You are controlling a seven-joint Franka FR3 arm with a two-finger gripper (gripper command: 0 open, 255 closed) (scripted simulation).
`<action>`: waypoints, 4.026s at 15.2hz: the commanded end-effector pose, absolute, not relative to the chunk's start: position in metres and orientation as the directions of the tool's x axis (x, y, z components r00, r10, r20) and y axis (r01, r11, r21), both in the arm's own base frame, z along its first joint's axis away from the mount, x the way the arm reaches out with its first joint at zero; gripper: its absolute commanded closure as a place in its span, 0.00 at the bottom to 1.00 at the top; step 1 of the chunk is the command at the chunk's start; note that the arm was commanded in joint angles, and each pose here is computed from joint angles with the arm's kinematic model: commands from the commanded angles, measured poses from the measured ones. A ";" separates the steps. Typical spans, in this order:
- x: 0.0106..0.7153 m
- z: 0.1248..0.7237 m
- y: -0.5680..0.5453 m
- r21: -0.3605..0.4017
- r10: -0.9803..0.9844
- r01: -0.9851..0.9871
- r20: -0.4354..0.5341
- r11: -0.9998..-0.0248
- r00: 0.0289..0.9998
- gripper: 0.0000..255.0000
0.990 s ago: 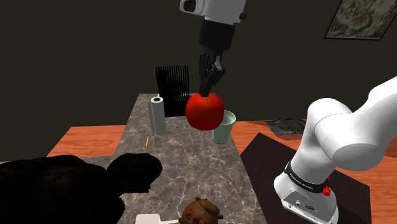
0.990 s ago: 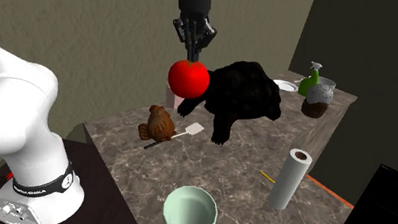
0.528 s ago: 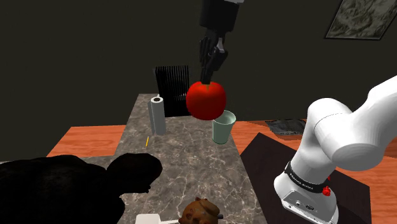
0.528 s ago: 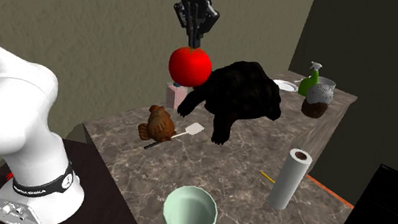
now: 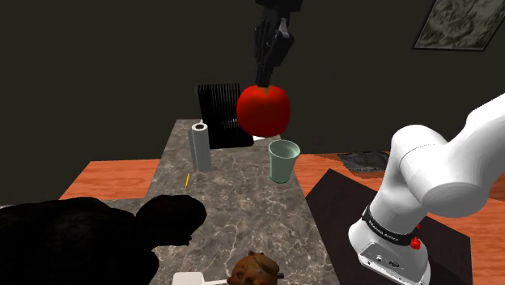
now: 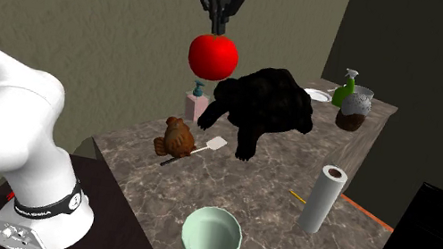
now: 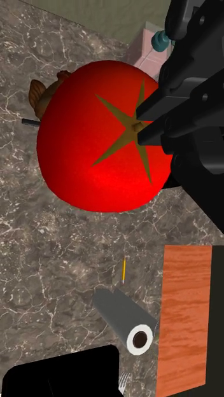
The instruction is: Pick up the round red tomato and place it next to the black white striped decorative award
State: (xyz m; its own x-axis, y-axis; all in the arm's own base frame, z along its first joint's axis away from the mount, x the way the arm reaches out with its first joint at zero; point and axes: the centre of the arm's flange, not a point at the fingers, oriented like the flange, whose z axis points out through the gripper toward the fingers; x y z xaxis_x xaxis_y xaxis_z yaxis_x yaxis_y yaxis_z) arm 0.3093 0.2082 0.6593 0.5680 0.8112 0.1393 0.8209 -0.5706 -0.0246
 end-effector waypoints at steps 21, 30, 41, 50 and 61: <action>0.449 0.665 -0.032 -0.025 0.811 0.821 0.139 -0.571 0.568 1.00; 0.509 0.665 -0.135 -0.025 0.811 0.821 0.139 -0.571 0.568 1.00; 0.546 0.639 -0.199 -0.025 0.811 0.821 0.139 -0.571 0.568 1.00; 0.546 0.591 -0.199 -0.025 0.811 0.821 0.139 -0.571 0.568 1.00; 0.546 0.533 -0.199 -0.025 0.811 0.821 0.139 -0.571 0.568 1.00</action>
